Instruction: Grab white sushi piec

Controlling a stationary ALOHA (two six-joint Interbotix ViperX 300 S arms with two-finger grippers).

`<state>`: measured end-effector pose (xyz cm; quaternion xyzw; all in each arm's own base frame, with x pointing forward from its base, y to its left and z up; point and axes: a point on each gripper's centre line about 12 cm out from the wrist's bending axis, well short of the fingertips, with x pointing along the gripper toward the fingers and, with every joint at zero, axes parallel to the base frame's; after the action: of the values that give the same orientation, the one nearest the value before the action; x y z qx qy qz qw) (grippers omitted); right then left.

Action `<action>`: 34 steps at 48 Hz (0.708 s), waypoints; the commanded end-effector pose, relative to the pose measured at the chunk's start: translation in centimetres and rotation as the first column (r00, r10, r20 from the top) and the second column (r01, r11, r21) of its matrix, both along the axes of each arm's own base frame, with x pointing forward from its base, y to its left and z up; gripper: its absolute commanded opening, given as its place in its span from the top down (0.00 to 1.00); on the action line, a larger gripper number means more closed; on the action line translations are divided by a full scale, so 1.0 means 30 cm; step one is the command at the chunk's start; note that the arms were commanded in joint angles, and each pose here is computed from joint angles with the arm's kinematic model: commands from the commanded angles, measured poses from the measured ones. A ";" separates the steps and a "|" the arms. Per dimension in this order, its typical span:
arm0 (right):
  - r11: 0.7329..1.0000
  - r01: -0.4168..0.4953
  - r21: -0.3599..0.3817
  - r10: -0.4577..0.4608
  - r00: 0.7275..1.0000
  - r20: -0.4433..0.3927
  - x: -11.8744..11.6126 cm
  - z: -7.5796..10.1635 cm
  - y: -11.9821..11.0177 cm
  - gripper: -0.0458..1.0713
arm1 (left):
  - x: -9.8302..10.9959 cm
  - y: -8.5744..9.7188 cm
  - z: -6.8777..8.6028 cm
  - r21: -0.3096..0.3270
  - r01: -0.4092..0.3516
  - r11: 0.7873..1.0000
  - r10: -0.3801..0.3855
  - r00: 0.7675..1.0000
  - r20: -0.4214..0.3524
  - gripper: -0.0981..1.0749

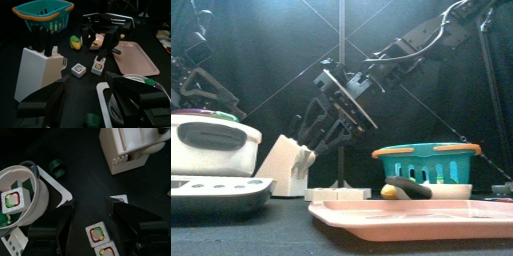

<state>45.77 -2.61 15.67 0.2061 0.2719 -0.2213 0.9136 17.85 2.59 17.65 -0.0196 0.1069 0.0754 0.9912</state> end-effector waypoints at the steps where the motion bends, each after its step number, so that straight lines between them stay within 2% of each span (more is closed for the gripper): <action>1: 1.000 0.012 -0.003 -0.012 1.000 0.028 0.006 0.038 -0.027 0.18 | 0.011 0.000 0.021 0.004 0.002 1.000 -0.002 1.000 0.021 0.12; 15: 0.998 0.060 -0.002 -0.060 0.998 -0.036 -0.014 -0.050 -0.087 0.18 | 0.010 0.000 0.019 0.007 0.003 1.000 -0.003 1.000 0.019 0.12; 34: 0.997 0.078 -0.001 -0.078 0.994 -0.080 -0.010 -0.121 -0.121 0.18 | 0.007 0.000 0.013 0.005 0.002 1.000 -0.003 1.000 0.015 0.12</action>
<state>45.04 -6.02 10.87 0.2064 0.3140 -0.2671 0.8874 17.82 2.59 17.59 -0.0196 0.1076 0.0755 0.9911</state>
